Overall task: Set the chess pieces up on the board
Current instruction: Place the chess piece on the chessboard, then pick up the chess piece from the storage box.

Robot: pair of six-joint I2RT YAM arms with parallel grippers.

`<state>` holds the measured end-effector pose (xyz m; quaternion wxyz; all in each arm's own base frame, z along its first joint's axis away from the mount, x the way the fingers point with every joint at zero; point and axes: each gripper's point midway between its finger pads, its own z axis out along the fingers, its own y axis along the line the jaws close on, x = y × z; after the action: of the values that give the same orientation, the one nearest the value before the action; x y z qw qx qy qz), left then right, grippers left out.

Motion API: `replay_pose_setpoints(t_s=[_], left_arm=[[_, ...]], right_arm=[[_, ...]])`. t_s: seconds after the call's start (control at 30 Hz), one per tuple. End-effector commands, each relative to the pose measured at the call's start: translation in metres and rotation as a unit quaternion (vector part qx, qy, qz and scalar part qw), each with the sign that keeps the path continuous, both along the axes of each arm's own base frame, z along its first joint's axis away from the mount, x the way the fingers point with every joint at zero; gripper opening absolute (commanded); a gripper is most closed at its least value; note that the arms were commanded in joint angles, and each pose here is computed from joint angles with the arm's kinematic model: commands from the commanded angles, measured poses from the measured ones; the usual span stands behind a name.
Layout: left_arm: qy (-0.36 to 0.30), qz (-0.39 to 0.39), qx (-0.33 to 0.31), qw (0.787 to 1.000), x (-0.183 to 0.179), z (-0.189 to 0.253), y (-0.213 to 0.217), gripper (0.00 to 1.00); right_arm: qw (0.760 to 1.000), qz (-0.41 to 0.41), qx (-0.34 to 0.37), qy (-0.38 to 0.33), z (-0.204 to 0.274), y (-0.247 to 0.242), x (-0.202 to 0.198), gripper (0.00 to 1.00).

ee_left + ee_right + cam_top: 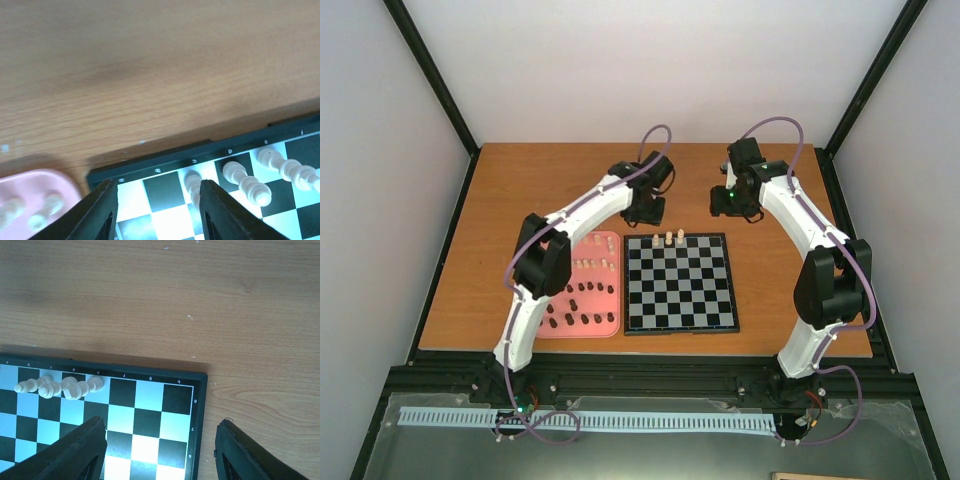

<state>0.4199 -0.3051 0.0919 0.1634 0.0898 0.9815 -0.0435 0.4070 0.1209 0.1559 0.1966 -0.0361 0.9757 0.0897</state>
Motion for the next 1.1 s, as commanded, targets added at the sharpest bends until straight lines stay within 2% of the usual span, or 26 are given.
replay_pose_setpoints(t_s=[0.0,0.23,0.37,0.53,1.07], left_arm=[[-0.056,0.046,-0.001,0.997,0.019,0.065,0.05,0.46],[-0.034,0.147,0.009,0.989,0.007,0.061,0.134,0.45],[-0.015,0.191,-0.005,0.981,-0.004,0.045,0.16,0.45],[0.024,0.212,-0.012,0.977,-0.014,0.014,0.168,0.45],[0.059,0.237,-0.008,0.97,-0.007,-0.031,0.178,0.41]], right_arm=[[1.0,0.006,0.007,-0.016,0.011,0.001,0.006,0.6],[1.0,0.01,0.01,-0.008,0.006,0.003,0.005,0.6],[1.0,0.011,0.012,-0.005,0.003,0.004,0.005,0.6],[1.0,0.013,0.013,-0.002,0.002,0.005,0.007,0.6],[1.0,0.013,0.002,0.01,-0.006,0.001,0.001,0.6]])
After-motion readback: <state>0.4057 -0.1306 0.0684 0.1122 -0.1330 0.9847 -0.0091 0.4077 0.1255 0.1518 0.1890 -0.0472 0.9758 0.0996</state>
